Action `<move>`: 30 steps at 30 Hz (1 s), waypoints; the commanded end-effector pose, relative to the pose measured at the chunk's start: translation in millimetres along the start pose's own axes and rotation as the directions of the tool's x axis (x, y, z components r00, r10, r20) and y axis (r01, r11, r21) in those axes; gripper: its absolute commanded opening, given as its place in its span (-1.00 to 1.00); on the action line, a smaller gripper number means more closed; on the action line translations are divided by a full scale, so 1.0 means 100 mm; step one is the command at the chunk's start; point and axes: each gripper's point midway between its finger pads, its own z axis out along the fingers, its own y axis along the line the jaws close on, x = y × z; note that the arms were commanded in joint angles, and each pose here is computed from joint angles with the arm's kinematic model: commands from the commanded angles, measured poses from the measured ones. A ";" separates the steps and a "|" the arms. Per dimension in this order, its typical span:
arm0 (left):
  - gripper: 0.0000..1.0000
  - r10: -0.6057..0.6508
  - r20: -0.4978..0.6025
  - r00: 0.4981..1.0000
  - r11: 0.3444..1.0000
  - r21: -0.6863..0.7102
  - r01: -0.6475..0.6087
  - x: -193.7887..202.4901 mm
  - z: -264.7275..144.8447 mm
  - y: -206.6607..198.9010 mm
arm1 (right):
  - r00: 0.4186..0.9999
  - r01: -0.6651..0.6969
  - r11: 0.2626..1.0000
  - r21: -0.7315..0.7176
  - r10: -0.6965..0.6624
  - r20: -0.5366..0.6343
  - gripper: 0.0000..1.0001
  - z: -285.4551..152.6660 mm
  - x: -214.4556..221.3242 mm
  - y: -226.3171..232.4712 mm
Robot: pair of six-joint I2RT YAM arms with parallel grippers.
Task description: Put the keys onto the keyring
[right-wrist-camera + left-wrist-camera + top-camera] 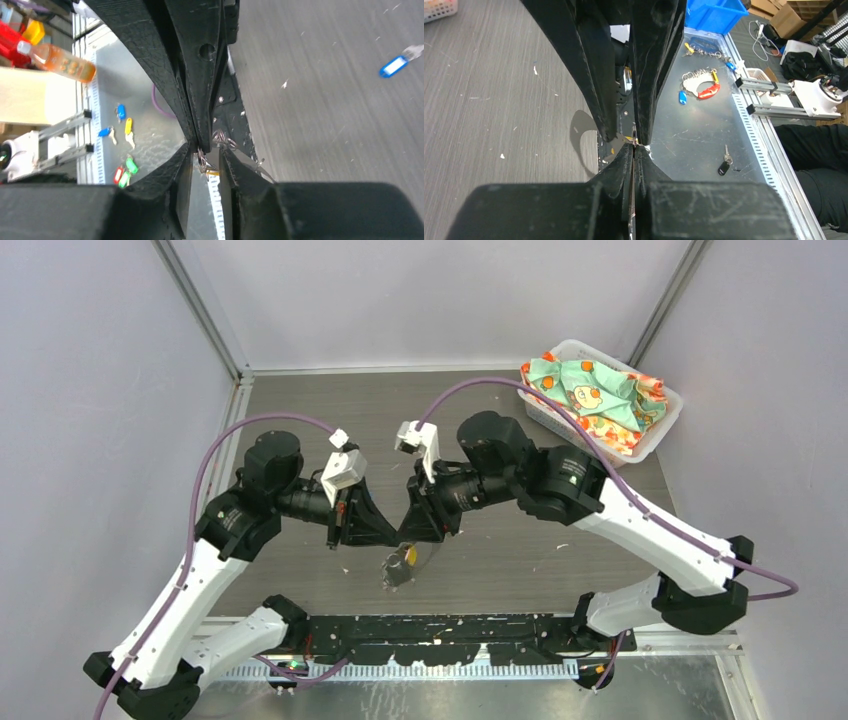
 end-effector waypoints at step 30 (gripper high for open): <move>-1.00 0.034 0.203 0.979 0.999 -0.001 -0.034 -0.52 -0.02 -0.14 | 0.917 0.008 0.999 -0.044 0.010 0.399 -0.51 -0.40 -0.34 0.16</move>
